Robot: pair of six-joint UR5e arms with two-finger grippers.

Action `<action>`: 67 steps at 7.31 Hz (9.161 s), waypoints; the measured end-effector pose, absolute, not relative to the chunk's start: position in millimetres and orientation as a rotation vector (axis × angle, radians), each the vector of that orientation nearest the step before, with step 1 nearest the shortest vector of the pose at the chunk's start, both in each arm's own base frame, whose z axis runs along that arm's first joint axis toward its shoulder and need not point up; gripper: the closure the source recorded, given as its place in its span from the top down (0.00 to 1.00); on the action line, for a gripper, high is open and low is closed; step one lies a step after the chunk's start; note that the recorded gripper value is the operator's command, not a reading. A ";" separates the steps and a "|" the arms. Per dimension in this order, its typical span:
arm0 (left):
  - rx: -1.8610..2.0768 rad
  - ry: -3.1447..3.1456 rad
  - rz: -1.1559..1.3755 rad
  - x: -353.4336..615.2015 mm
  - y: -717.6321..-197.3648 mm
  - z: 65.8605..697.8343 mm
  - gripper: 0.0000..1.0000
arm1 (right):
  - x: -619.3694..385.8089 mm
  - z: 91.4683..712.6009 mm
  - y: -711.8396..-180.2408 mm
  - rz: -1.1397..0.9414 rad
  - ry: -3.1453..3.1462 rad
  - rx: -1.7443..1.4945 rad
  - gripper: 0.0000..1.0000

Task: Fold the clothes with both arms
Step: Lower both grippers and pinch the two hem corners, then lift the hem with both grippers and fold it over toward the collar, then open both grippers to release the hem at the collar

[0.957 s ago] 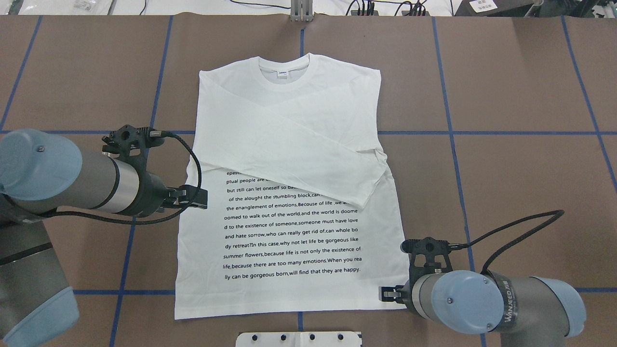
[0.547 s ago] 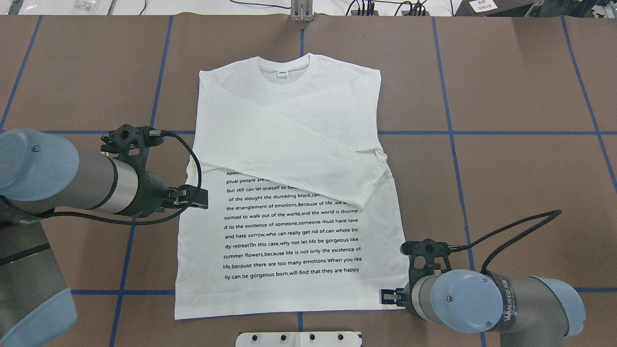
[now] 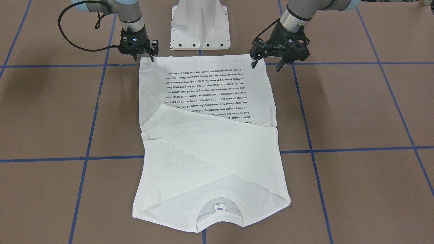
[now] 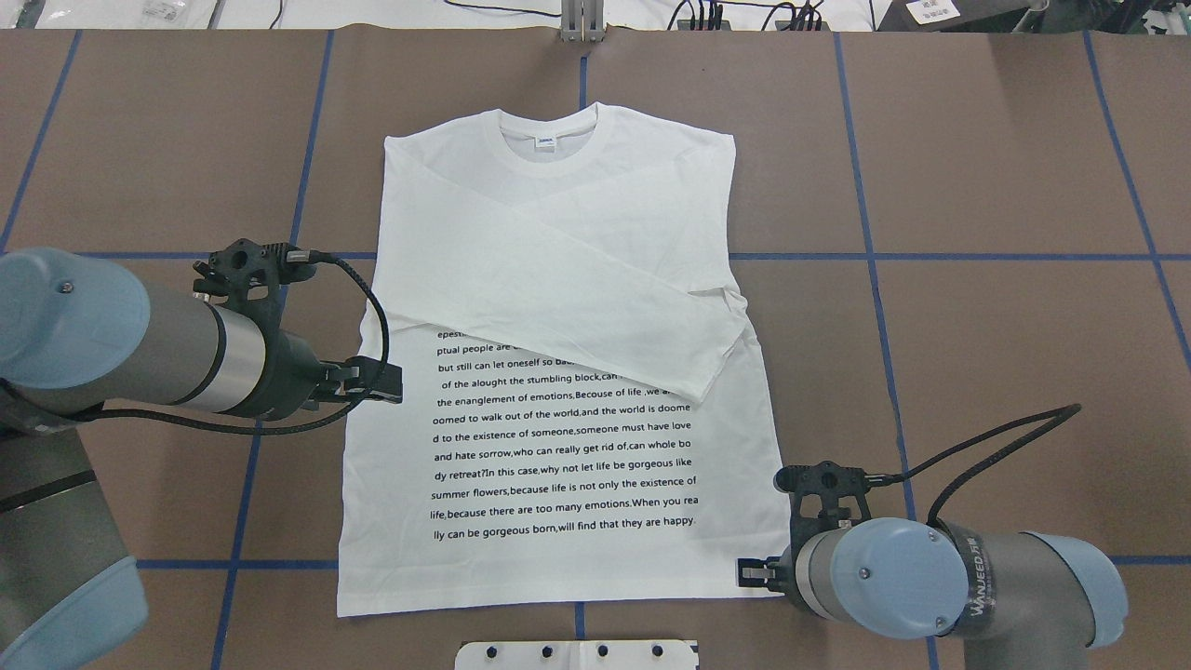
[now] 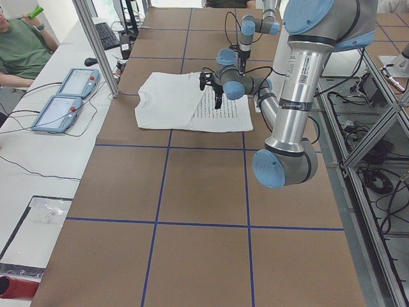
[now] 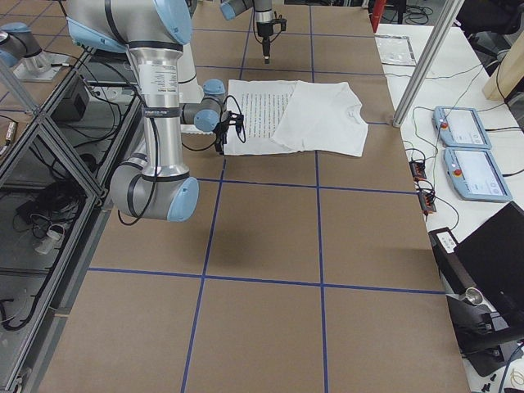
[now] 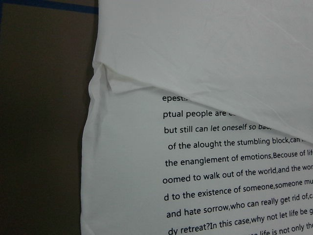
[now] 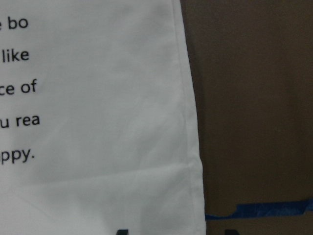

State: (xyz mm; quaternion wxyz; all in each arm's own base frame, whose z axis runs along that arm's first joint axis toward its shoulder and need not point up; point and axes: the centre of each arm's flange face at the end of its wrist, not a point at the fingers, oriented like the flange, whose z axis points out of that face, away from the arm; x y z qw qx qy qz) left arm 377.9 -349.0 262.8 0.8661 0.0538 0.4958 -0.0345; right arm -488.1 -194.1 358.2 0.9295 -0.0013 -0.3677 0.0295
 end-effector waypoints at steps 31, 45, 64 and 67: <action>-0.132 0.817 -0.288 488.7 -187.5 365.1 0.21 | -455.8 315.9 -228.0 0.126 -0.842 -0.012 0.00; -0.257 0.974 -0.176 358.1 -151.7 213.2 0.00 | -294.8 275.7 -189.8 0.011 -0.960 -0.364 0.00; 0.155 0.951 -0.332 420.5 -593.4 356.9 0.00 | -408.8 329.0 -628.6 0.406 -0.868 -0.083 0.00; 0.163 0.964 -0.332 424.4 -597.8 345.9 0.23 | -410.5 322.8 -629.5 0.403 -0.874 -0.078 0.47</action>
